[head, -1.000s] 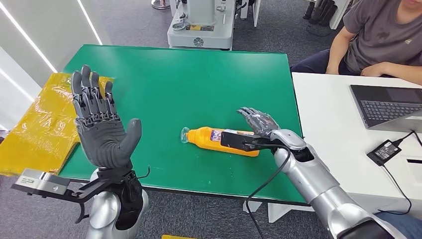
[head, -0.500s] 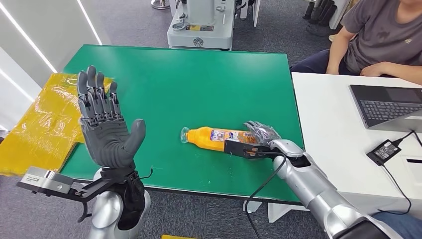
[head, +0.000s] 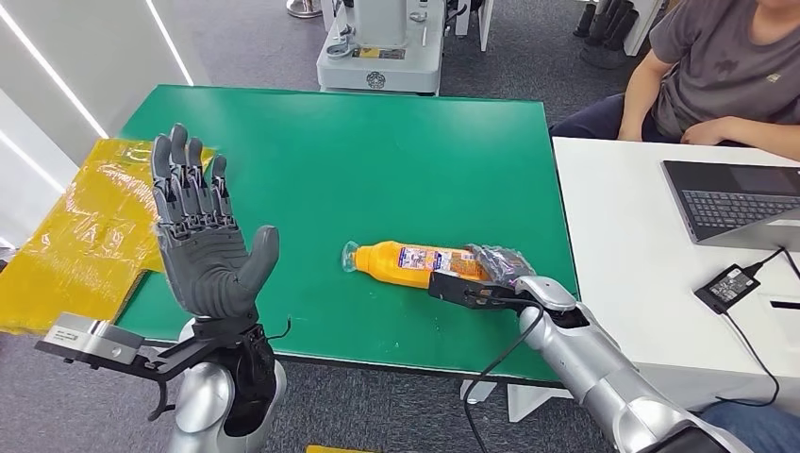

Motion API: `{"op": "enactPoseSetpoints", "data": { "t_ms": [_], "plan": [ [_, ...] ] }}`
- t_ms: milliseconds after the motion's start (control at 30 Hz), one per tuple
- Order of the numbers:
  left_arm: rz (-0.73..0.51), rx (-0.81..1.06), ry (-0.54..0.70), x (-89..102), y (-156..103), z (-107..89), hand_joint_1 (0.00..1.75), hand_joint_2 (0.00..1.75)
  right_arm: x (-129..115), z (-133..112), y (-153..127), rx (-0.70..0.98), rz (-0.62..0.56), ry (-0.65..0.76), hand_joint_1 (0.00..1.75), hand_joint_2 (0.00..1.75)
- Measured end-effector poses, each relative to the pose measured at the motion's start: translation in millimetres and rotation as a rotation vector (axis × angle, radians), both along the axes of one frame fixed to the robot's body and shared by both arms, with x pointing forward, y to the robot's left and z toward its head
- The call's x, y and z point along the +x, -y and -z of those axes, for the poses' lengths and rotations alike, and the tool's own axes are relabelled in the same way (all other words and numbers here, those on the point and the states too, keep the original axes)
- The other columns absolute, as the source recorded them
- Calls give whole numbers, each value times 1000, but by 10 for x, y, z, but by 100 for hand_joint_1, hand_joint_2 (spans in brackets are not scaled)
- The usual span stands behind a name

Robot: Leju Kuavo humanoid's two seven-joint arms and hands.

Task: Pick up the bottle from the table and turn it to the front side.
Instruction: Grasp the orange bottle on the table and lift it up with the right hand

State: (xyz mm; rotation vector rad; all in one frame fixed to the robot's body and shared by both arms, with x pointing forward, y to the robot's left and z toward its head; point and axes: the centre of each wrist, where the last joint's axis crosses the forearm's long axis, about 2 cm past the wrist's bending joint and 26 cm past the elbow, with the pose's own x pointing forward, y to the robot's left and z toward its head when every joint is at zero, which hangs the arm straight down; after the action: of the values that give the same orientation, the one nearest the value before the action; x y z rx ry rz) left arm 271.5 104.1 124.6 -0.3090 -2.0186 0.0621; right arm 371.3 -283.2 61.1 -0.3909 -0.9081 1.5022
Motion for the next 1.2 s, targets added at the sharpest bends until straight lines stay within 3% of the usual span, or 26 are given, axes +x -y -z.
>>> {"op": "enactPoseSetpoints", "data": {
  "t_ms": [67,167,300,700,733,767,867,900,1200],
  "plan": [
    [0,0,0,0,0,1,0,175,0,0,2,3,-2,3,165,175],
    [-1,0,1,-1,1,2,0,175,0,1,4,4,-8,7,147,175],
    [-4,0,0,-2,-1,11,0,175,1,0,-4,2,-17,7,171,175],
    [-12,0,-4,-11,-13,33,0,175,9,-9,-44,11,-41,23,175,175],
    [-12,0,-5,-12,-14,34,0,175,9,-10,-47,12,-42,27,167,175],
    [-12,0,-5,-12,-14,34,0,175,9,-10,-51,13,-43,30,140,175],
    [-12,1,-5,-12,-15,35,0,175,8,-9,-62,14,-45,37,17,175],
    [-12,1,-4,-12,-15,35,0,175,6,-7,-65,14,-46,39,0,175],
    [-25,-2,-2,-13,-19,37,0,175,15,-18,-85,-32,-54,36,0,175]
  ]
}}
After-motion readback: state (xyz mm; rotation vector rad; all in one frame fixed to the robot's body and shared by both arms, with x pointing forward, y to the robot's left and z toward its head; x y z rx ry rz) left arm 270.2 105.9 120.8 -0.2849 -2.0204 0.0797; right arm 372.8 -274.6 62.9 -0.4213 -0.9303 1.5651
